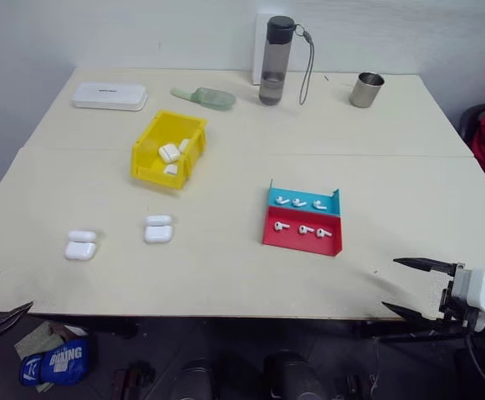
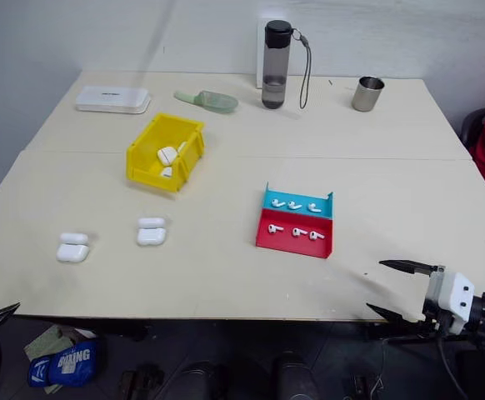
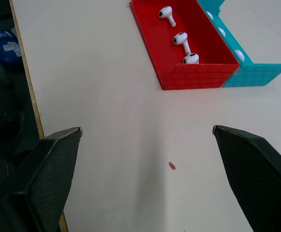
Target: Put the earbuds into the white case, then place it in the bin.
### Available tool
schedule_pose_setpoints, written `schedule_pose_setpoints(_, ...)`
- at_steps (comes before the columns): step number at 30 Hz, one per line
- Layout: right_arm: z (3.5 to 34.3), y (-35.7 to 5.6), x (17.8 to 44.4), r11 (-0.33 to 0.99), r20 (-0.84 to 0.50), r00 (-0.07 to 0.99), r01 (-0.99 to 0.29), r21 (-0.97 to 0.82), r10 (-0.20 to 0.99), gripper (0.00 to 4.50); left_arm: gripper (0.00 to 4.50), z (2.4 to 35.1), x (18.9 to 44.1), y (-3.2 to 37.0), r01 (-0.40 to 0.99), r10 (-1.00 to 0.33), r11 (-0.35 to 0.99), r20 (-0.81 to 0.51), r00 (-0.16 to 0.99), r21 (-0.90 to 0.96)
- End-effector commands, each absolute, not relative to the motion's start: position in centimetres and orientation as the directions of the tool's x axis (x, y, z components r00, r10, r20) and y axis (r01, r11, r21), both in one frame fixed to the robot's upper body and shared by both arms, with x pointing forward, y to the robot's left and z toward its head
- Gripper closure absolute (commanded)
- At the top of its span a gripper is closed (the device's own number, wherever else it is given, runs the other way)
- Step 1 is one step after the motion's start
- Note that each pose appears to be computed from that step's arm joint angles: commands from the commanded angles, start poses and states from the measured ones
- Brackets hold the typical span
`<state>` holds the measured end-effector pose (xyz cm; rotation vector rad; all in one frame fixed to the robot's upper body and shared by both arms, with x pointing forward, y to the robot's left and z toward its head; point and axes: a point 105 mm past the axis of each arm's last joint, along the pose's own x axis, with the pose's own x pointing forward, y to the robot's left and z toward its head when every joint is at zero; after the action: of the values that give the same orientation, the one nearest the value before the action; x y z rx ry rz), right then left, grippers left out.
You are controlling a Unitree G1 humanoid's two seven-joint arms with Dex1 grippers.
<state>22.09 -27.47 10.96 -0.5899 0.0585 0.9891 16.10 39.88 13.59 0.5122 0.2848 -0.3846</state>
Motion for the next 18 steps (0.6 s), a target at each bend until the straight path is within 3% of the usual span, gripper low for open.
schedule_pose_setpoints(1,11.6,-27.0,22.5,0.398,-0.277,0.560,-0.788,-0.469,0.781,0.00,0.03,14.4,15.9,39.8,0.398,-0.274,0.805,-0.319,0.907,0.440)
schedule_pose_setpoints(5,12.5,-25.7,23.3,0.381,-0.226,0.523,-0.799,-0.466,0.822,0.00,0.03,15.4,15.9,39.5,0.383,-0.283,0.826,-0.283,0.916,0.413)
schedule_pose_setpoints(8,14.5,-23.3,23.7,0.384,-0.077,0.458,-0.815,-0.433,0.885,0.00,0.03,16.6,15.2,39.5,0.363,-0.294,0.887,-0.257,0.921,0.285)
schedule_pose_setpoints(11,16.4,-20.4,23.7,0.365,0.059,0.373,-0.844,-0.393,0.926,0.00,0.03,17.0,14.0,41.5,0.248,-0.181,0.948,-0.300,0.937,0.202)
schedule_pose_setpoints(18,17.9,-15.9,22.3,0.271,0.185,0.206,-0.841,-0.468,0.961,0.00,0.03,15.4,9.6,46.0,-0.072,0.069,0.997,-0.540,0.839,0.016)
